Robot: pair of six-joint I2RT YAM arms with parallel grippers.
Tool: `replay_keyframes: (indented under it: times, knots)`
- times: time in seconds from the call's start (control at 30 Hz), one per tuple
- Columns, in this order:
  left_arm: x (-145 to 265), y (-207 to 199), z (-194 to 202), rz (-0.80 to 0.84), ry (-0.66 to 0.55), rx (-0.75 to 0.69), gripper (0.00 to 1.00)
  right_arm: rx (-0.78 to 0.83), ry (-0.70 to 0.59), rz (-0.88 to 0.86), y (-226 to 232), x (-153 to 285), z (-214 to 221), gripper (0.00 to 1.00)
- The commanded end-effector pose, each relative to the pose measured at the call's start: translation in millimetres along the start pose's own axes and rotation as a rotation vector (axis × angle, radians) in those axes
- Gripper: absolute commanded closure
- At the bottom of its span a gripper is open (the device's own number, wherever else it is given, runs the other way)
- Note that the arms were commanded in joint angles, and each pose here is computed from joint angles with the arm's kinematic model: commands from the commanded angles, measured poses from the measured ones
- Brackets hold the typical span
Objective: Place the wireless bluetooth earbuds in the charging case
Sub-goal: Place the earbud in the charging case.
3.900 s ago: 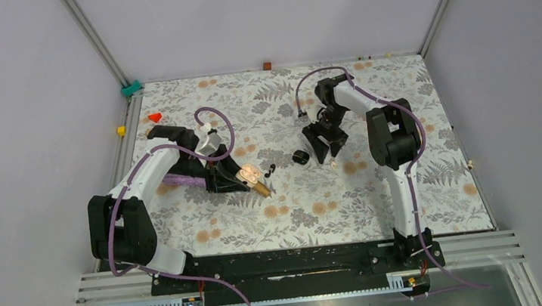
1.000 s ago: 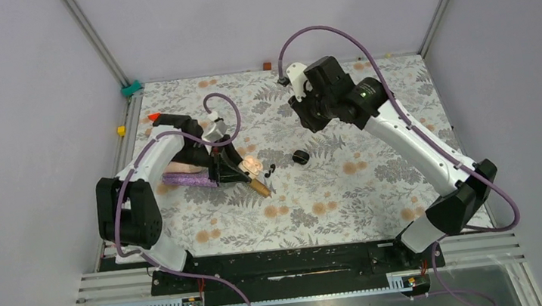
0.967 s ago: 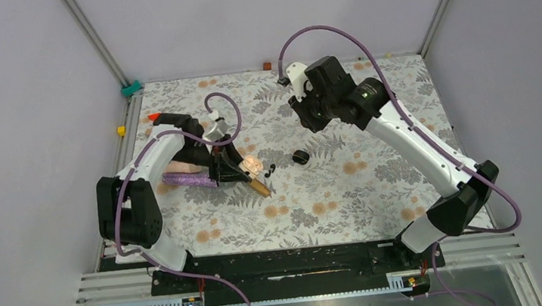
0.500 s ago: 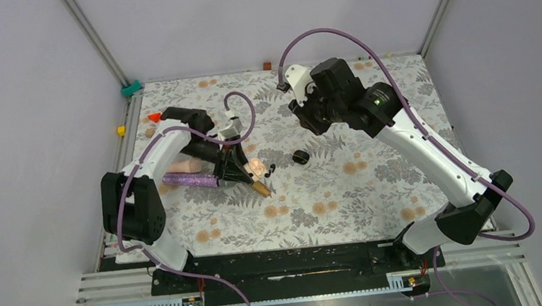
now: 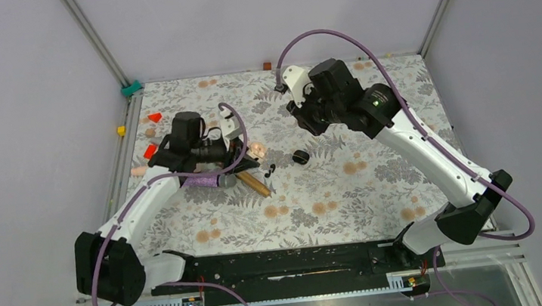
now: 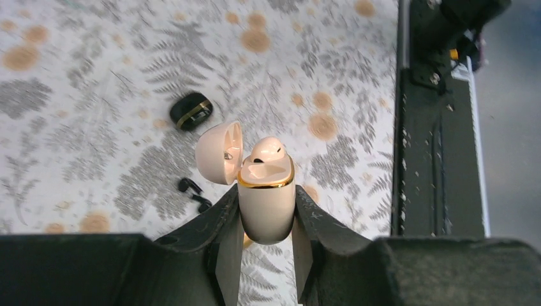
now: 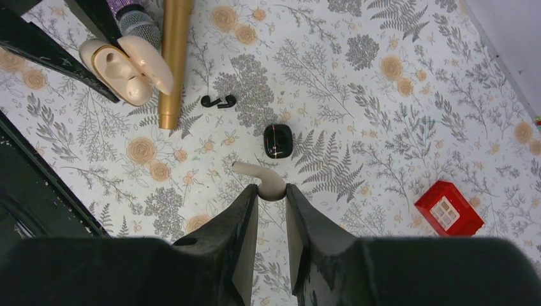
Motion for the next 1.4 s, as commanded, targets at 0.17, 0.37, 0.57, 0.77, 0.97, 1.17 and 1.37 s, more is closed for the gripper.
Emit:
replay_keyframes:
  times: [0.17,0.37,0.57,0.77,0.97,1.17,1.37]
  knots:
    - [-9.3,-8.7,-54.5,-0.045,-0.36,-0.06,1.0,0.09,-0.146,0.034,13.1,2.9,-35.8,0.72]
    - [-17.6,-13.3,-44.5,-0.005,-0.369,-0.023,1.0,0.204,-0.15,0.082,31.5,-12.6,-44.1,0.71]
    - [-15.8,-26.9,-41.9,0.082,-0.404,-0.051,1.0,0.254,-0.128,0.084,48.4,-31.5,-43.7,0.71]
    - [-16.1,-31.2,-38.1,0.124,-0.392,-0.061,1.0,0.246,-0.118,0.09,54.0,-39.5,-43.0,0.72]
    - [-16.6,-29.9,-37.4,0.116,-0.392,-0.06,1.0,0.246,-0.125,0.071,59.8,-38.1,-47.3,0.72]
    - [-18.8,-22.9,-33.6,0.078,-0.372,-0.046,1.0,0.252,-0.135,0.08,63.4,-31.7,-51.8,0.72]
    - [-19.7,-21.3,-32.5,0.075,-0.366,-0.043,1.0,0.241,-0.145,0.067,65.4,-27.2,-52.2,0.72]
Point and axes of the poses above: each gripper's point midway between its finger pads, its own x axis back along the fingers, its own y axis along the line the jaws close on, z = x × y, the point moved 7 cm from there along x, back along the fingers, and after that the axes turned 12 degrees about x, right-handed, at the moved point
